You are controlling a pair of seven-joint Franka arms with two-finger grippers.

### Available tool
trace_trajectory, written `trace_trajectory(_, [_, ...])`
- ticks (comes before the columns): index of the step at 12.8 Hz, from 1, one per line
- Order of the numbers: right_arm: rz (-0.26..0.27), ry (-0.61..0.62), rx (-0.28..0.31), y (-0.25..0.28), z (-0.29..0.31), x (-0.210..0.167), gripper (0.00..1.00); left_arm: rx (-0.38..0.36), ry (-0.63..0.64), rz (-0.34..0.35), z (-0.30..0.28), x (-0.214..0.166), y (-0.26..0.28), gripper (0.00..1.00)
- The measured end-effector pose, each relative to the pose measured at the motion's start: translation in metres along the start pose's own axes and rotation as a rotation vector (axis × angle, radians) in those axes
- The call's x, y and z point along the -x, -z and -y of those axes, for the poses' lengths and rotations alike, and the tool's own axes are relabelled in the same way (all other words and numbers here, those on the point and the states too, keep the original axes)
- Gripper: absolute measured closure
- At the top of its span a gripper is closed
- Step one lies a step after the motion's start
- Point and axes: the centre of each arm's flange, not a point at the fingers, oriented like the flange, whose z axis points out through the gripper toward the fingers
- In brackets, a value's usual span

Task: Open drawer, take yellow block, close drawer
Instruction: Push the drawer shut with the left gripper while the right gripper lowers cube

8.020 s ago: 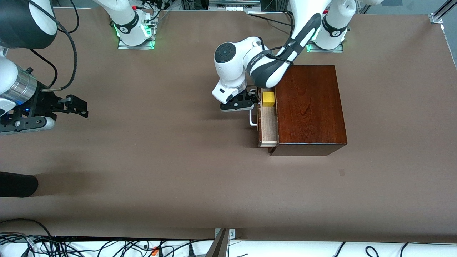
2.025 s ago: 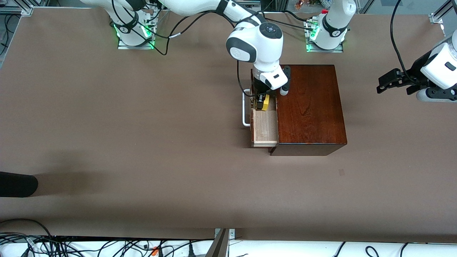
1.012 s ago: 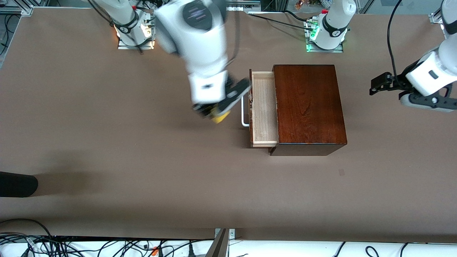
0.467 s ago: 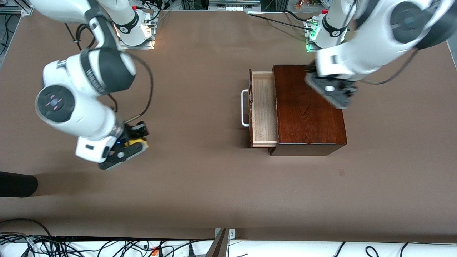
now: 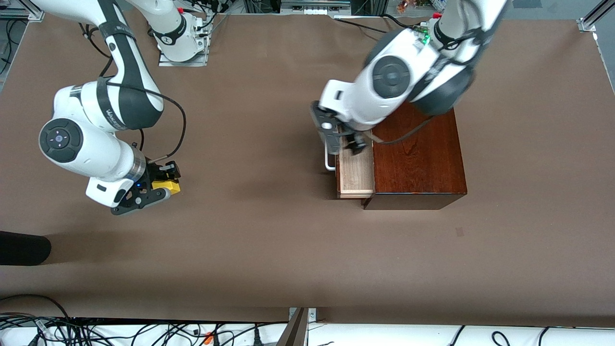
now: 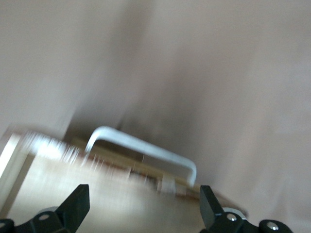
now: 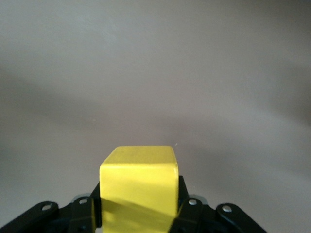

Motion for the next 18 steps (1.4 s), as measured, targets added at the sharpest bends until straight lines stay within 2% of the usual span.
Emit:
trace_trajectory(3, [-0.059, -0.047, 0.017, -0.071, -0.016, 0.025, 0.45, -0.048, -0.248, -0.013, -0.011, -0.032, -0.067, 0.00])
trace_trajectory(5, [-0.110, -0.076, 0.031, -0.124, -0.023, 0.051, 0.45, -0.081, -0.364, 0.042, -0.020, -0.042, -0.107, 0.00])
trace_trajectory(6, [-0.117, -0.094, 0.033, -0.145, -0.024, 0.064, 0.45, -0.093, -0.398, 0.071, -0.026, -0.045, -0.119, 0.00])
trace_trajectory(8, [-0.103, -0.137, 0.030, -0.166, -0.023, 0.078, 0.45, -0.081, -0.423, 0.120, -0.035, -0.045, -0.131, 0.00])
trace_trajectory(11, [-0.091, -0.234, 0.023, -0.178, -0.023, 0.080, 0.45, -0.029, -0.405, 0.229, -0.025, -0.026, -0.136, 0.00])
trace_trajectory(13, [-0.085, -0.289, 0.020, -0.190, -0.023, 0.078, 0.45, -0.028, -0.410, 0.269, -0.024, -0.022, -0.135, 0.00])
trace_trajectory(17, [-0.094, -0.297, 0.021, -0.197, -0.026, 0.066, 0.44, -0.050, -0.426, 0.345, -0.020, -0.015, -0.134, 0.00])
trace_trajectory(18, [-0.102, -0.294, 0.022, -0.195, -0.027, 0.062, 0.40, -0.046, -0.420, 0.361, -0.016, -0.011, -0.134, 0.00])
